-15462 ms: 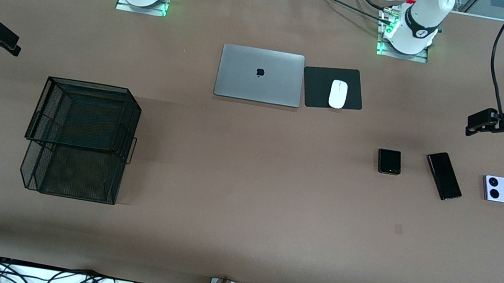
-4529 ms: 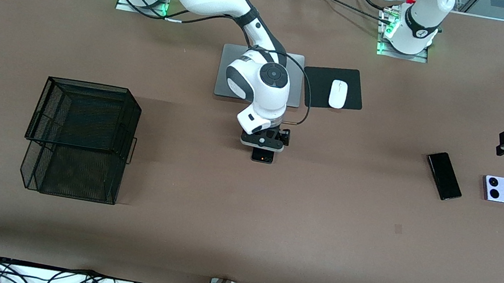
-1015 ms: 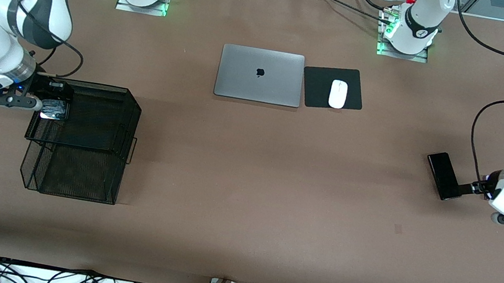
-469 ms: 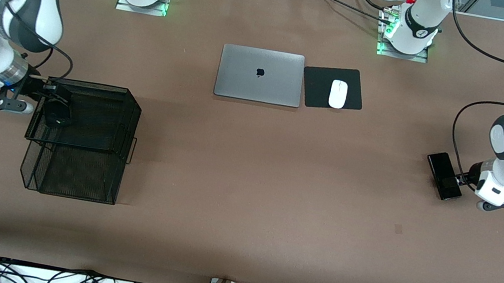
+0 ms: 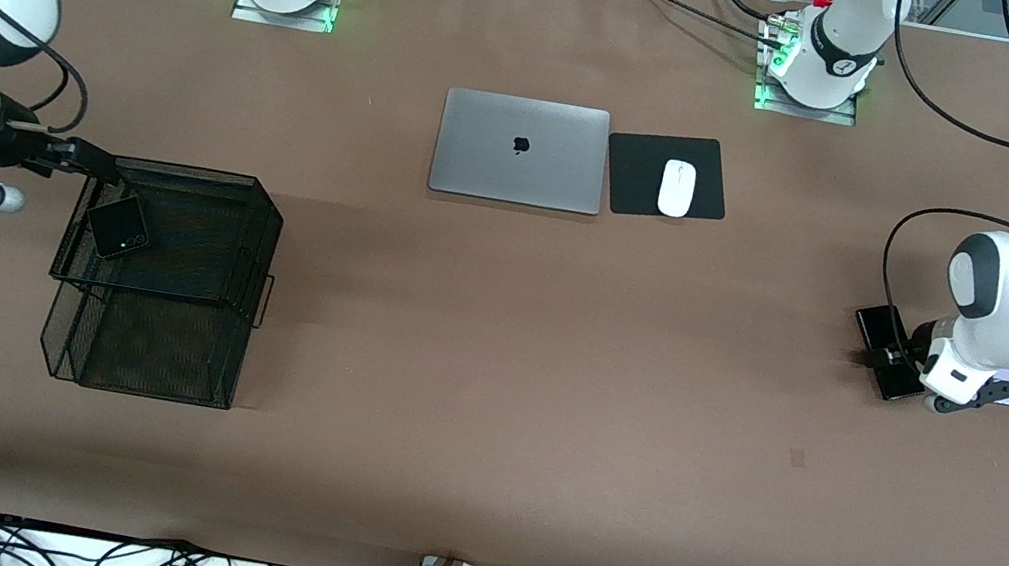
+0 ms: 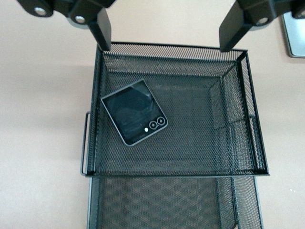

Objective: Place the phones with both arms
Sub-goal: 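Grasp the black bar phone with the left gripper while the right withdraws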

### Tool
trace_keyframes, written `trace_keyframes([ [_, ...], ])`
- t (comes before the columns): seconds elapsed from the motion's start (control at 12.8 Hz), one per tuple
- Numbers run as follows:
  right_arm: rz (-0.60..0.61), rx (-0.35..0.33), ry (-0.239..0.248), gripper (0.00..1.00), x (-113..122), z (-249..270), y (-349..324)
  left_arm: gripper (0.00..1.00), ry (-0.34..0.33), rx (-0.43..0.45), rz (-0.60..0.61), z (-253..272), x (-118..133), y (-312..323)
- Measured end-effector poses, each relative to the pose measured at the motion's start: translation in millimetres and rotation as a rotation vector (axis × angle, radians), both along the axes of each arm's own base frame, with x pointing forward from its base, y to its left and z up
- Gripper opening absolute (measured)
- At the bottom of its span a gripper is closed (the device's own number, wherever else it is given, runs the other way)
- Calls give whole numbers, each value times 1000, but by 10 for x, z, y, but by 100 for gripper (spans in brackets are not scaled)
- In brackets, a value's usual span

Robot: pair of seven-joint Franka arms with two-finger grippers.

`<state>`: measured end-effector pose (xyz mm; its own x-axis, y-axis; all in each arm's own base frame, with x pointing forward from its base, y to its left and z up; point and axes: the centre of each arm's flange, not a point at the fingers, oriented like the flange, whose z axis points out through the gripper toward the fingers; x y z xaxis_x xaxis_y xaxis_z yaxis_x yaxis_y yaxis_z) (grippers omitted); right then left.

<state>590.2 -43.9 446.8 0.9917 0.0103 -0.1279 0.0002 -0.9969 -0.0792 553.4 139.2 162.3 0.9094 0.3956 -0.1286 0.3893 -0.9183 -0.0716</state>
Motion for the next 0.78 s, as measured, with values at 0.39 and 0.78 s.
trace_keyframes([
  [0.39, -15, 4, 16, 100, -38, 24, -91, 85, -3, -3, -6, 10, 16, -35],
  [0.78, -20, 30, 15, 100, -97, 410, -193, 78, 61, -35, -69, 344, 280, -125],
])
